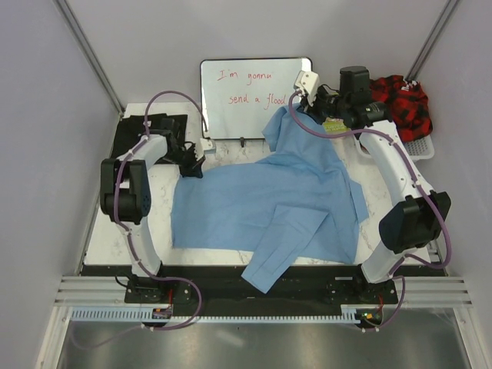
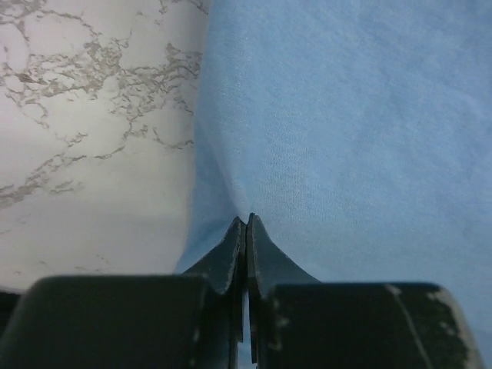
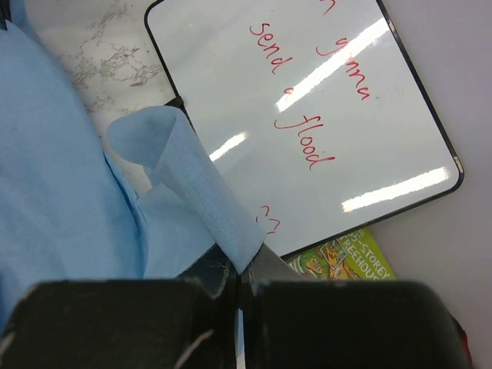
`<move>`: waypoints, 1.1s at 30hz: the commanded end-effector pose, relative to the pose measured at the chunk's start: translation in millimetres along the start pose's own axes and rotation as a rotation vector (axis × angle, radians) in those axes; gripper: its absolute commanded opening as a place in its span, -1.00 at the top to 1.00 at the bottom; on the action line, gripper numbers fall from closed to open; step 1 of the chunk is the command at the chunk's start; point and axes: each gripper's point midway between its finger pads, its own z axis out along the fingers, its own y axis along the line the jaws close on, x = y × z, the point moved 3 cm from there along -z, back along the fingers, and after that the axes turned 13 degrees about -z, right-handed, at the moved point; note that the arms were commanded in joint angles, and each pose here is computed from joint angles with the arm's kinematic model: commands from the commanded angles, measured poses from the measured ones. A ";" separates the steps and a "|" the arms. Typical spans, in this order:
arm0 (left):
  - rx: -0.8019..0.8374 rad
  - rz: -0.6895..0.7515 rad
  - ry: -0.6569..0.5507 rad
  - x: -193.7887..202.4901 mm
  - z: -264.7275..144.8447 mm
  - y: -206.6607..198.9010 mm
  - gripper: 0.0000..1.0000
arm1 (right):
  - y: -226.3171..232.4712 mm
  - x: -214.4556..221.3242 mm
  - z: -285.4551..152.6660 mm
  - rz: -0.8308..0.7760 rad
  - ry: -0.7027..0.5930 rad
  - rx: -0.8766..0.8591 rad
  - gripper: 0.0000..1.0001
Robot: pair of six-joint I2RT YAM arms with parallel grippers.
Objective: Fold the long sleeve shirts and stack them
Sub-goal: Flatten the shirt out
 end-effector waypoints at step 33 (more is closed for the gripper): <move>-0.003 -0.098 -0.098 4.0 -77.6 -108.6 -0.27 | 146.2 10.0 -124.8 0.034 0.183 -0.238 1.00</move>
